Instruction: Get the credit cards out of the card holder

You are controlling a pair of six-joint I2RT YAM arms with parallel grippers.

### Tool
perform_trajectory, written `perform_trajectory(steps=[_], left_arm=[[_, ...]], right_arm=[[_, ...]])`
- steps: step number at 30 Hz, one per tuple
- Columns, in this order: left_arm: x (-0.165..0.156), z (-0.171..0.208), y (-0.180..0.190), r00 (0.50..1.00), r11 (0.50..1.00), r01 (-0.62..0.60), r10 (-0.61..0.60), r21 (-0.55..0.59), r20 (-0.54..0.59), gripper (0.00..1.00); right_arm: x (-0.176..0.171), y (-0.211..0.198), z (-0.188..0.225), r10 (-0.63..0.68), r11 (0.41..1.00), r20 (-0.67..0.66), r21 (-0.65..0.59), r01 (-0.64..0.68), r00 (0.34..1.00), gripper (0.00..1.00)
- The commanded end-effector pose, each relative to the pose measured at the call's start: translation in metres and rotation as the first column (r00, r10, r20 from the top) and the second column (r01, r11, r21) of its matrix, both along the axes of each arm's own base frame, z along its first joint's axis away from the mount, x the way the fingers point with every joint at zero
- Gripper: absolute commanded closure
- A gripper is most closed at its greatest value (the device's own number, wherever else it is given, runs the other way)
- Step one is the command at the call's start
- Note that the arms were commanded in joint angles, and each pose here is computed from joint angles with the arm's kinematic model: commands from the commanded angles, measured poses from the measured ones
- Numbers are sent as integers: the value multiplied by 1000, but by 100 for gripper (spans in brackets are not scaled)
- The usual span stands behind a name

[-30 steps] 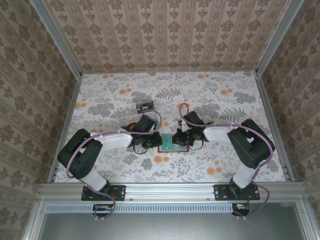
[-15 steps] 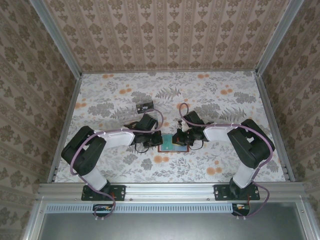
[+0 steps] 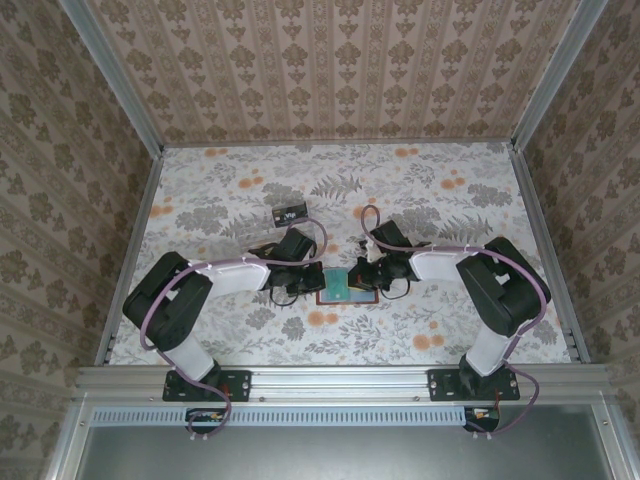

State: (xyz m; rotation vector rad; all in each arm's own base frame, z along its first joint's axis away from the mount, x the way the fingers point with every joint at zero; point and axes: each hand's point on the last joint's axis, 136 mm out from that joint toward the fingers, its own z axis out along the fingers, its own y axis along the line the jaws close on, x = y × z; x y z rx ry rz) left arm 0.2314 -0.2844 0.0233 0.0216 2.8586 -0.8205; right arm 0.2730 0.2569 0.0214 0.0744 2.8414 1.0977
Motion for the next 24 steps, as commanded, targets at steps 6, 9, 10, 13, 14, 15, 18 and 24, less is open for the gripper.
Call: perform_trajectory(steps=[6,9,10,13,14,15,18,24], left_arm=[[-16,-27,24,996,992,-12,23,127,-82,100],[-16,-26,23,996,993,-10,20,121,-81,100],[-16,-26,22,996,993,-9,19,119,-82,100],[-15,-24,20,997,994,-5,14,112,-80,100],[-15,-25,20,997,994,-4,13,113,-81,100],[-15,-25,19,997,994,-4,13,111,-81,100],[-15,-24,18,997,994,-2,11,108,-80,100],[-15,-24,19,997,994,-4,14,113,-81,100]], right_arm=[[-6,-10,-5,-3,1000,-30,-22,3,1000,100],[-4,-5,-3,-7,1000,-31,11,7,999,91],[-4,-4,-3,-9,1000,-33,22,10,999,83],[-2,0,-6,-20,999,-39,50,22,999,79],[-1,1,-6,-24,998,-42,55,26,999,79],[0,2,-7,-26,998,-45,59,28,999,79],[-1,3,-10,-26,997,-51,66,30,998,80],[-2,-3,-13,-39,998,-53,46,41,998,93]])
